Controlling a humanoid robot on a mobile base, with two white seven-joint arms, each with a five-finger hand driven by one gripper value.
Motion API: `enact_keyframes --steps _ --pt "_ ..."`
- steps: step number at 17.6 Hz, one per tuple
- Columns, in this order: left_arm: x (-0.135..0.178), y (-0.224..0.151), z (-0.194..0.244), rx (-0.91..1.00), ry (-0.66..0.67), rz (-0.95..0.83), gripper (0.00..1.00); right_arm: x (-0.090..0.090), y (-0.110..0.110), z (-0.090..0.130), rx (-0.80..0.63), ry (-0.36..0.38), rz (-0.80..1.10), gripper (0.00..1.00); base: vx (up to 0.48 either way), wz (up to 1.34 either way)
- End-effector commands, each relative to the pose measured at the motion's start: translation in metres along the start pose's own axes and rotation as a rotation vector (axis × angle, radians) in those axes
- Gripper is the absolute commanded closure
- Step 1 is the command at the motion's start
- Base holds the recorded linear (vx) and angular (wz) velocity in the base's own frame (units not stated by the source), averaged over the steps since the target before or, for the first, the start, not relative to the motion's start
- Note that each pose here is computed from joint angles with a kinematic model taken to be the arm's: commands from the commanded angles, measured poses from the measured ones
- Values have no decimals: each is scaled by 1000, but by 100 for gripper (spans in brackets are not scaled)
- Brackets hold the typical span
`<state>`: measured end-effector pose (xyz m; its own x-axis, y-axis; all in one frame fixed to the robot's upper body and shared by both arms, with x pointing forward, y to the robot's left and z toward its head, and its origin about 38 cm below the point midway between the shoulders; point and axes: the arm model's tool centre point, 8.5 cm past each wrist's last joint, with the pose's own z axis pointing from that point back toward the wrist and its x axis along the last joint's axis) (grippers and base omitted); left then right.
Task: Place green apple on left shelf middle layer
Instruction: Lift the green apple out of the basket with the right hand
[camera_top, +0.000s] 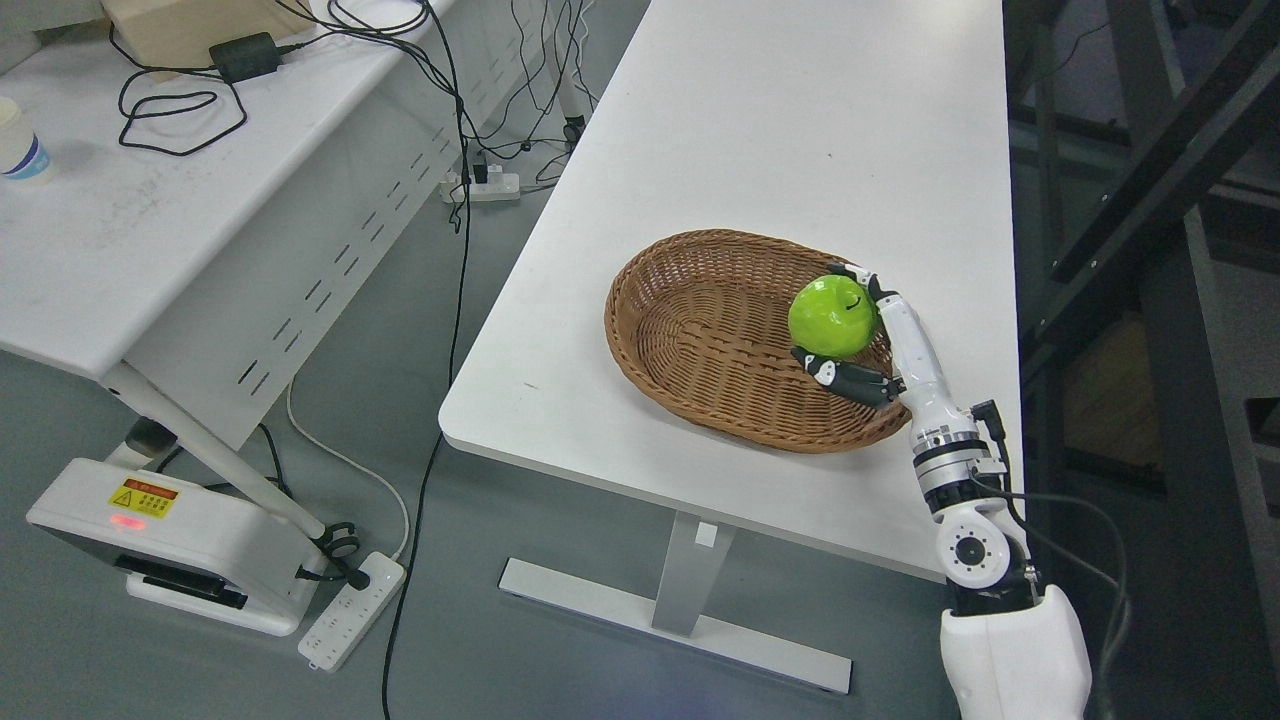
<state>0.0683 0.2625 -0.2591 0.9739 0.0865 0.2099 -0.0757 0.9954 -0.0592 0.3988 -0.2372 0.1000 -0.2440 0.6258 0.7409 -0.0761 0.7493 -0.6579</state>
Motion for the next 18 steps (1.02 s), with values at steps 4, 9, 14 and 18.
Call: enact_keyframes --steps 4,9,14,18 --pt "1 11 1 17 2 -2 0 4 -55 44 -239 -24 -136 100 -1 -11" --pt "1 11 1 17 2 -2 0 0 -48 52 -227 -12 -143 100 -37 -91" --pt "1 11 1 17 2 -2 0 1 -14 62 -133 8 -171 100 -90 -235" --pt "1 11 1 17 4 -2 0 2 8 71 -80 21 -190 100 -79 -284"
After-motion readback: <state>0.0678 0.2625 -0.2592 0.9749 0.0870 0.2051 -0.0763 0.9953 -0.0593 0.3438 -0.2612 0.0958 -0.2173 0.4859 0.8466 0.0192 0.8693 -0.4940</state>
